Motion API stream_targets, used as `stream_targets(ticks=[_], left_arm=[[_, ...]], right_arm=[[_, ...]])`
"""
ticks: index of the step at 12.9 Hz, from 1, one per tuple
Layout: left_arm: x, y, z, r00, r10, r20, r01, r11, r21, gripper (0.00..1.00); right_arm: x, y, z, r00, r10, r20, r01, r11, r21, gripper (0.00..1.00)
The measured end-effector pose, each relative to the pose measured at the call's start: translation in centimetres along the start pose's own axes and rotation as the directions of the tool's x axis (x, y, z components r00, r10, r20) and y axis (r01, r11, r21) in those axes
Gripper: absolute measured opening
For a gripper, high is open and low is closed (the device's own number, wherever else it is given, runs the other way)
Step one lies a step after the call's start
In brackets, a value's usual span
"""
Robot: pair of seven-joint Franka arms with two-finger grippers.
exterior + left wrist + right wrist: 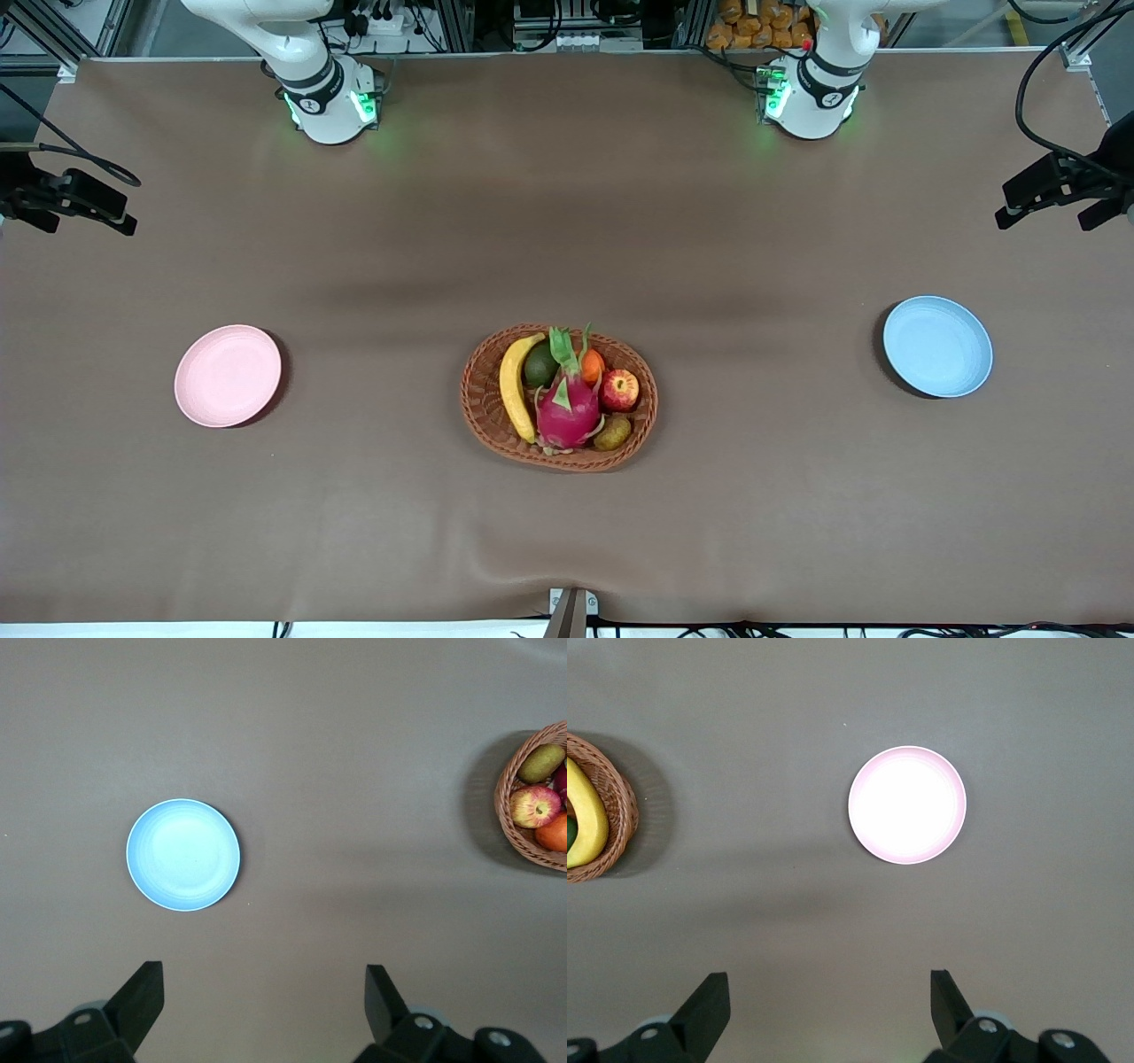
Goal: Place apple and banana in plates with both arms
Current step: 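Move the left gripper from the blue plate toward the fruit basket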
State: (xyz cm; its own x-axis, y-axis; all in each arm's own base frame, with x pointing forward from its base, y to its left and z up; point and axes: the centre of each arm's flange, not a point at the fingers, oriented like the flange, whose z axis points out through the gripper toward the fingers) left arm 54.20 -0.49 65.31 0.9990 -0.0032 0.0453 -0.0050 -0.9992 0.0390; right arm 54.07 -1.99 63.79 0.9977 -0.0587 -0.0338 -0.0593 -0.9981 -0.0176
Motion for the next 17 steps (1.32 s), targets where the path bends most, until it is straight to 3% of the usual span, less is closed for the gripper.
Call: stream_targets(ticks=[8,17], left_arm=[[0.5,0.5,1.7,0.999,0.009,0.040,-0.009,1.000,-0.005,1.00],[3.7,10.3,10.8,0.971,0.180,0.158,-0.177,0.984,-0.034,1.00]], right_arm=[[0.0,-0.1,0.1,1.000,-0.001,0.004,0.001,1.000,0.000,1.00],[0.1,-0.1,0.4,1.000,-0.002,0.009,0.002,1.000,0.000,1.00]])
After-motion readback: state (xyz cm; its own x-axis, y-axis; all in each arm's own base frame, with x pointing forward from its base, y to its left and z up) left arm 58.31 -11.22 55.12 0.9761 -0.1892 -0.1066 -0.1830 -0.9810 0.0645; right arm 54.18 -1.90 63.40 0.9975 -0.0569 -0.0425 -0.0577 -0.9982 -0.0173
